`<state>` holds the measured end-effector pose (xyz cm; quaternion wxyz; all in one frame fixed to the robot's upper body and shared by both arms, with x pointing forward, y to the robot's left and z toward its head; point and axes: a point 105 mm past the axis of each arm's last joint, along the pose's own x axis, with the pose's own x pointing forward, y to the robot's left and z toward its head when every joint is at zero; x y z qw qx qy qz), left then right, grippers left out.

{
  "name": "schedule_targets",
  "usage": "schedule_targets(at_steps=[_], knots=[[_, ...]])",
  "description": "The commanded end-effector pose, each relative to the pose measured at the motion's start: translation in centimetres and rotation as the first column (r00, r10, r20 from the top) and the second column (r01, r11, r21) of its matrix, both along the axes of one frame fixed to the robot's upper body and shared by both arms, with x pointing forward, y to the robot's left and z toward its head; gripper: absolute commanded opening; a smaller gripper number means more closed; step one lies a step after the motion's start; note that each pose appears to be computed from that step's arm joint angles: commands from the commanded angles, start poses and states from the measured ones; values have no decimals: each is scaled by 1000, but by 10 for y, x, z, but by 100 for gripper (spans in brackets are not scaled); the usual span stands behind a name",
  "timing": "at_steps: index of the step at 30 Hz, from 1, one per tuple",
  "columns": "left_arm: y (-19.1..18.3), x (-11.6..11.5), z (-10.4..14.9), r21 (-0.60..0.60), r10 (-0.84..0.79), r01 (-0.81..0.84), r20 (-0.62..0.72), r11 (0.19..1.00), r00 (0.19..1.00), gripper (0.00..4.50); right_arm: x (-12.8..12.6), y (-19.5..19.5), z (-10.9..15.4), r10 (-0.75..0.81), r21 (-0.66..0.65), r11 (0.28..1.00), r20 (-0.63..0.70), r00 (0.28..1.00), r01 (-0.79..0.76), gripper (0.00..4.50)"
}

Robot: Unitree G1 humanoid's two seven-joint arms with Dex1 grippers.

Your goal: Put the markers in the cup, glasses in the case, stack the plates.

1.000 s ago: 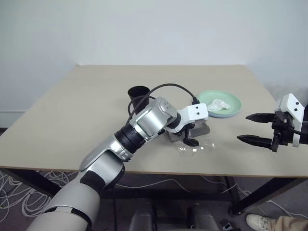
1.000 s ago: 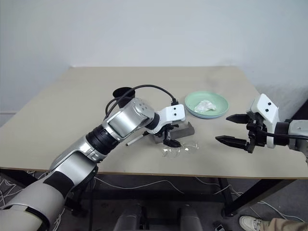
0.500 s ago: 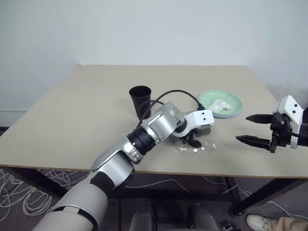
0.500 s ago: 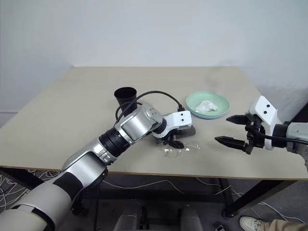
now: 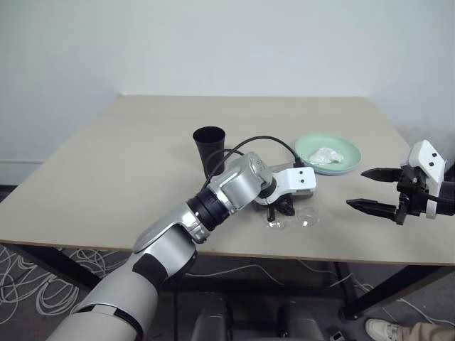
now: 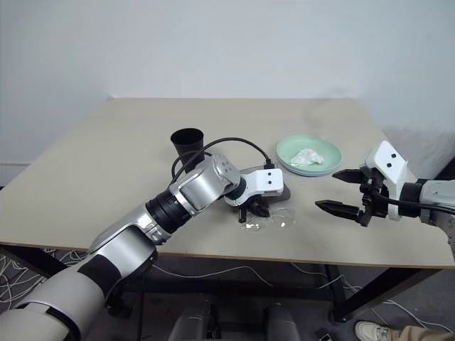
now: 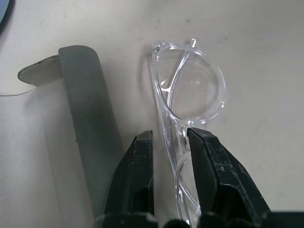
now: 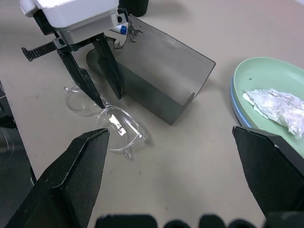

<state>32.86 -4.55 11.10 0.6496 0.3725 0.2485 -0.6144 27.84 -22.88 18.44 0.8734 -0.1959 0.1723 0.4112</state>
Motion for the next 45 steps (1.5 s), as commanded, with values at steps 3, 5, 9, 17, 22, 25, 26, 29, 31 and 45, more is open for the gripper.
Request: schedule_targets(at_steps=[3,5,9,17,22,25,26,29,31,45], knots=[[5,1,-2,31,-22,21,28,999,999,112,2,4,17,16,-15,1000,67,998,-15,450],[5,0,-2,33,-26,25,26,999,999,112,2,4,17,15,-15,1000,67,998,-14,450],[5,-1,-4,36,-32,31,21,999,999,20,2,5,18,18,-14,1000,69,997,-17,450],[6,-2,-4,34,-39,38,18,999,999,3,4,5,19,19,-15,1000,71,997,-18,450],[7,6,23,-31,-19,20,30,999,999,3,5,5,20,22,-15,1000,72,997,-21,450],[11,20,46,-79,33,-30,45,996,998,3,6,5,20,23,-15,1000,73,997,-22,450],[13,27,54,-94,60,-55,52,994,997,3,7,5,20,24,-15,1000,74,997,-23,450],[18,44,69,-125,126,-116,74,985,989,3,8,6,20,26,-13,1000,75,997,-25,450],[22,59,76,-151,197,-182,93,972,976,3,10,8,20,30,-10,1000,77,997,-29,450],[32,84,32,-140,300,-283,118,949,947,3,11,14,20,46,1,999,78,996,-47,450]])
